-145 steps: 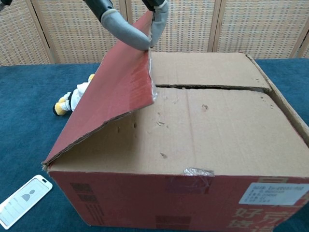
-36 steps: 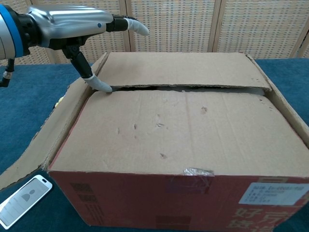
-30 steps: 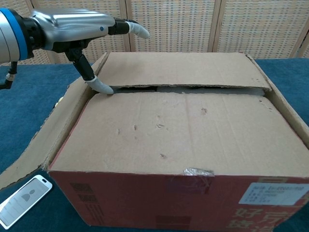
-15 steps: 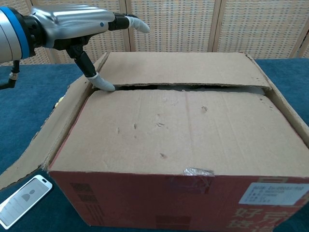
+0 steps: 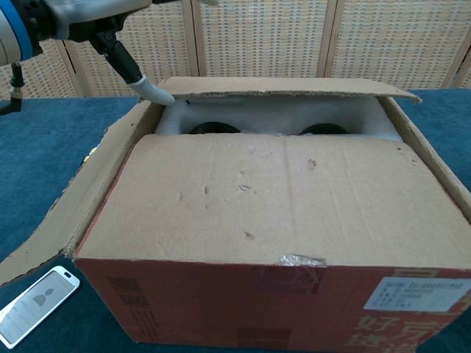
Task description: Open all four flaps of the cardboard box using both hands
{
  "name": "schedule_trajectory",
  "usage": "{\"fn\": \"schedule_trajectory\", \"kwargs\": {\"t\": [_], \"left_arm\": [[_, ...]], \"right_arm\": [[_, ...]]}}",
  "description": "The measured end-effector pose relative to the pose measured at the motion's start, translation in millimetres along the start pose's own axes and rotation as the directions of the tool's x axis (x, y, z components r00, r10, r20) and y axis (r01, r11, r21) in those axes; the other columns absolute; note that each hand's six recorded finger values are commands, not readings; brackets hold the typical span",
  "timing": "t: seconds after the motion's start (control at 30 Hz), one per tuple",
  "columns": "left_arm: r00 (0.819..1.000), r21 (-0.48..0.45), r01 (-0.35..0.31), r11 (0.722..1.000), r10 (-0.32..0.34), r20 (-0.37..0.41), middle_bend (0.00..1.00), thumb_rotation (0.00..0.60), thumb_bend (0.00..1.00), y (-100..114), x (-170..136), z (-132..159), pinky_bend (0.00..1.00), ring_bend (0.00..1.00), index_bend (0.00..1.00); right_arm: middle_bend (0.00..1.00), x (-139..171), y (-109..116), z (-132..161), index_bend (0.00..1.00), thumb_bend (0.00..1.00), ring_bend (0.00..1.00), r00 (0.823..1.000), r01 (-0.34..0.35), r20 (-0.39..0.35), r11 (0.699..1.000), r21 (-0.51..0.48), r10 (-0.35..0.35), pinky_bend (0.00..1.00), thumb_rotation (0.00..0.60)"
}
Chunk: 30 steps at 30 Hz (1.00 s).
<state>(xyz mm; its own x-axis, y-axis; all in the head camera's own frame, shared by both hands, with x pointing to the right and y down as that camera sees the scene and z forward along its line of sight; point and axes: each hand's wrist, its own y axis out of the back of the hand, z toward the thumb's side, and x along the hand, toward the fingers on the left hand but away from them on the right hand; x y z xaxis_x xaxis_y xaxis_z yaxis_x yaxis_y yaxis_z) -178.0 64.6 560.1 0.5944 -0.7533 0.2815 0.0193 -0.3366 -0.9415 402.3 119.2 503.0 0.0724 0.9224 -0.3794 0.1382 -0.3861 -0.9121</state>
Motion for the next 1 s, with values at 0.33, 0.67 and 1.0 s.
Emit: {"fn": "schedule_trajectory", "kwargs": {"t": [0.33, 0.67, 1.0], "left_arm": [[0.992, 0.009, -0.116, 0.993, 0.116, -0.055, 0.00, 0.515, 0.12, 30.2, 13.3, -22.0, 0.00, 0.00, 0.05], [0.973, 0.057, -0.192, 0.980, 0.198, -0.121, 0.00, 0.513, 0.12, 52.2, 36.0, -50.6, 0.00, 0.00, 0.03], [0.957, 0.131, -0.211, 0.969, 0.232, -0.175, 0.00, 0.515, 0.11, 52.2, 77.6, -68.9, 0.00, 0.00, 0.00]], "right_arm": [[0.03, 0.9, 1.1, -1.3, 0.07, 0.26, 0.00, 1.000, 0.002, 0.004, 1.000, 0.001, -0.002, 0.00, 0.600], [0.03, -0.2, 1.9, -0.4, 0.07, 0.26, 0.00, 1.000, 0.002, 0.000, 1.000, 0.000, -0.002, 0.00, 0.600], [0.03, -0.1, 1.4, 0.0, 0.07, 0.26, 0.00, 1.000, -0.002, 0.004, 1.000, 0.003, 0.002, 0.00, 0.600]]}}
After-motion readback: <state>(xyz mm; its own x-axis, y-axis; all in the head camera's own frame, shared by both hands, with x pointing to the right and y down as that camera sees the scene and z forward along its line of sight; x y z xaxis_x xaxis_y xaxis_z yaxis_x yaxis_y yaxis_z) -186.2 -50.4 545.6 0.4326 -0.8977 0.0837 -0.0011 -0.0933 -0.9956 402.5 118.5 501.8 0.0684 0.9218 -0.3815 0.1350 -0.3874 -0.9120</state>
